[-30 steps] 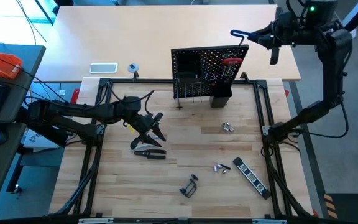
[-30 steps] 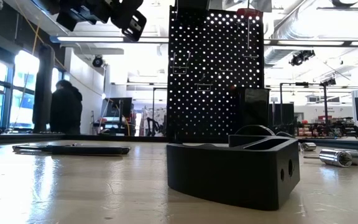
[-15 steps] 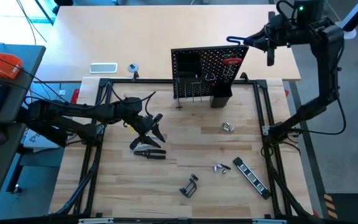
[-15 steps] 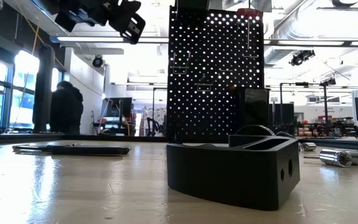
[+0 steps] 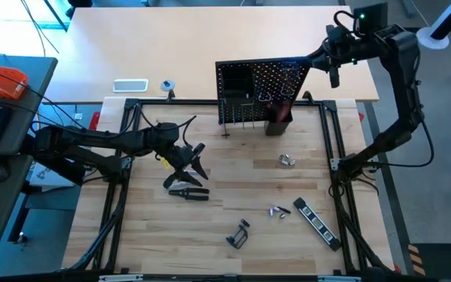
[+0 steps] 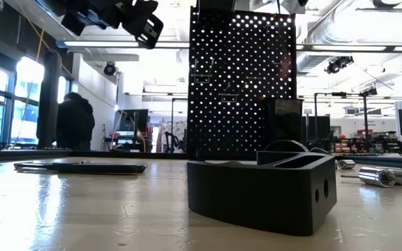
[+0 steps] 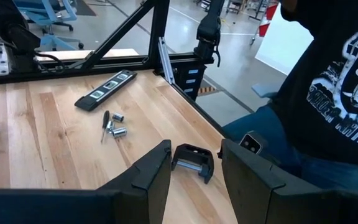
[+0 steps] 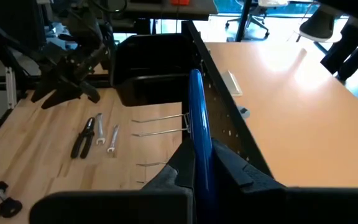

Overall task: Hang tools onto peg board
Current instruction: Hang the blue pick tool on the top hook on the peg board

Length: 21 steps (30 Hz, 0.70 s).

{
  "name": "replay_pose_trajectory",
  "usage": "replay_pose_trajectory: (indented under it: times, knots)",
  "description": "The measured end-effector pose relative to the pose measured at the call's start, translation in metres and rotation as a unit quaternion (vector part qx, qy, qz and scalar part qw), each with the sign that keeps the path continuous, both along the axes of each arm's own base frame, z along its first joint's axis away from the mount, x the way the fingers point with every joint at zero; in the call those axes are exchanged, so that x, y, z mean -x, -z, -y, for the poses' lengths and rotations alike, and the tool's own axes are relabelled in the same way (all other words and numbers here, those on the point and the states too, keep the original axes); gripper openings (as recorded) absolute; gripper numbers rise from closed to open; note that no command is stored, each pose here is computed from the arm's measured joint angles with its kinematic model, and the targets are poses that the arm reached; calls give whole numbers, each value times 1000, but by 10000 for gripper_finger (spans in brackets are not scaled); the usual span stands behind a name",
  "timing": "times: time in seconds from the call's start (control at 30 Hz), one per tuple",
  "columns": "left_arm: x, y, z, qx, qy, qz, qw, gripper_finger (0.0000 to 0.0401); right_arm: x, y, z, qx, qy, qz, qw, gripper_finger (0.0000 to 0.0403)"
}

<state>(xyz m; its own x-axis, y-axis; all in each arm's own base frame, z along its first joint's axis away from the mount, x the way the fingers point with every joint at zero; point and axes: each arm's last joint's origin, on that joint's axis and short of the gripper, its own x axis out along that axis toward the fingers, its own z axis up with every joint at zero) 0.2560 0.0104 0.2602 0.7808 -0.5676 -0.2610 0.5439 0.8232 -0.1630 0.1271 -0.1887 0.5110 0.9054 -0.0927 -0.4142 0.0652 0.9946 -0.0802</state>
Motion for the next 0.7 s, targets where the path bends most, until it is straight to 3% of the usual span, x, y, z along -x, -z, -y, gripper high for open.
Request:
replay_pose_trajectory:
  times: [0.7]
  knots:
    - [1, 2, 0, -8, 3, -7, 1000, 133, 0, 7, 1, 0, 8, -19, 1000, 12]
